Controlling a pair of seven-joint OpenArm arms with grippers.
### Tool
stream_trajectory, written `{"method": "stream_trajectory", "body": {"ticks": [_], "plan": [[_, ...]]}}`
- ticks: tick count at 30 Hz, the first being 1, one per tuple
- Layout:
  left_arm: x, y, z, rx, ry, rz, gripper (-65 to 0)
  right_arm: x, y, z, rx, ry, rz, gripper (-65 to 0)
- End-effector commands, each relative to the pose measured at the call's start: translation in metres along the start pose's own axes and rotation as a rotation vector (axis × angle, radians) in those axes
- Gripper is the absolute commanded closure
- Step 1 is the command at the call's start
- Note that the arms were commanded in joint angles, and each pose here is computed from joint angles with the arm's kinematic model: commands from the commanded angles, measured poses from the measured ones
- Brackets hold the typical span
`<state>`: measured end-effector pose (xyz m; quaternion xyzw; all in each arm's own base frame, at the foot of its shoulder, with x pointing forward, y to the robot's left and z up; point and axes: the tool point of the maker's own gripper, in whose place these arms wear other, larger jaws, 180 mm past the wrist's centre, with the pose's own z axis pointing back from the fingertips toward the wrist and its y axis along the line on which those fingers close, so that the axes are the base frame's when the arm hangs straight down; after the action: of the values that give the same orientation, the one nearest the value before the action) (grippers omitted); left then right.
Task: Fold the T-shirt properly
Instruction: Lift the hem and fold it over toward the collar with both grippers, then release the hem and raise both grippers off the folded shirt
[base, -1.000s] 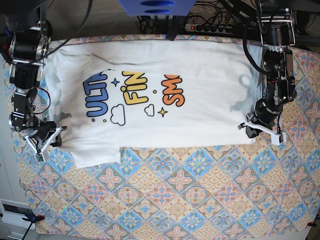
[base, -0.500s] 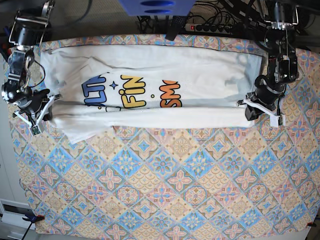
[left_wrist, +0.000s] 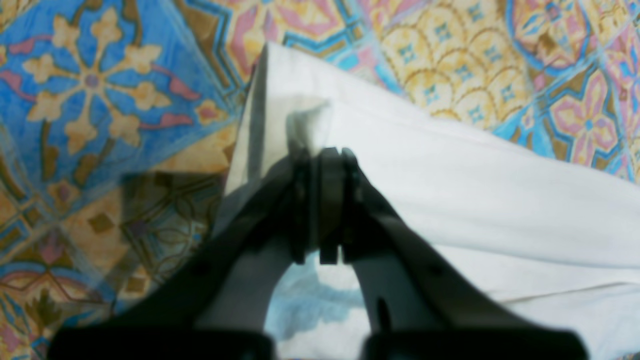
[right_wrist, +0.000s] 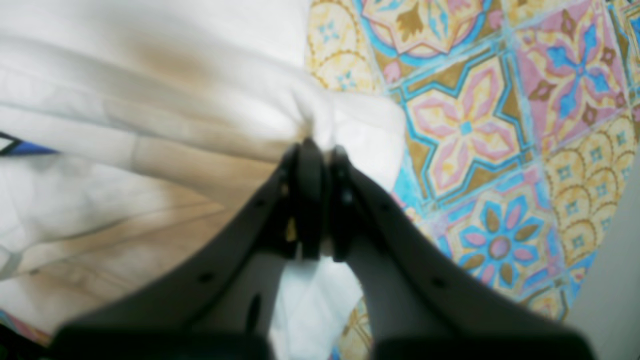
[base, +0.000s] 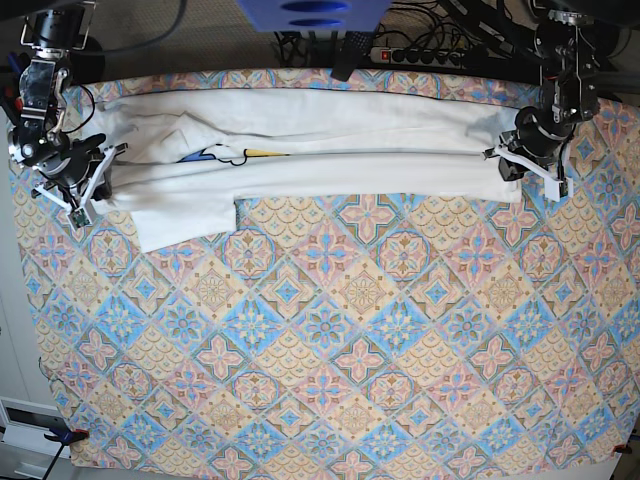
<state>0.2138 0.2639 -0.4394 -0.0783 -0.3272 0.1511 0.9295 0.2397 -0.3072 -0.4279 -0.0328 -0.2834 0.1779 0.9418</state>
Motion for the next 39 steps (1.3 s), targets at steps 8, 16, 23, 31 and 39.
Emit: {"method": "stream_trajectory", "body": {"ticks": [8, 16, 23, 31, 39], "plan": [[0.011, -0.009, 0.009, -0.021, 0.019, -0.028, -37.7, 0.011, -0.024, 0.013, -0.078, -0.017, -0.028, -26.0], [0.056, 0.011, 0.042, -0.053, -0.156, 0.218, -40.1, 0.051, -0.037, 0.045, -0.171, -0.159, -0.031, -25.9], [0.064, 0.018, 0.045, -0.046, -0.181, 0.244, -40.1, 0.045, -0.04, 0.047, -0.183, -0.097, -0.029, -25.9], [0.063, 0.017, 0.044, -0.049, -0.178, 0.243, -40.1, 0.043, -0.039, 0.047, -0.182, -0.089, -0.028, -25.9], [0.06, 0.013, 0.042, -0.057, -0.168, 0.238, -40.1, 0.064, -0.023, 0.028, -0.121, -0.107, 0.001, -26.3]]}}
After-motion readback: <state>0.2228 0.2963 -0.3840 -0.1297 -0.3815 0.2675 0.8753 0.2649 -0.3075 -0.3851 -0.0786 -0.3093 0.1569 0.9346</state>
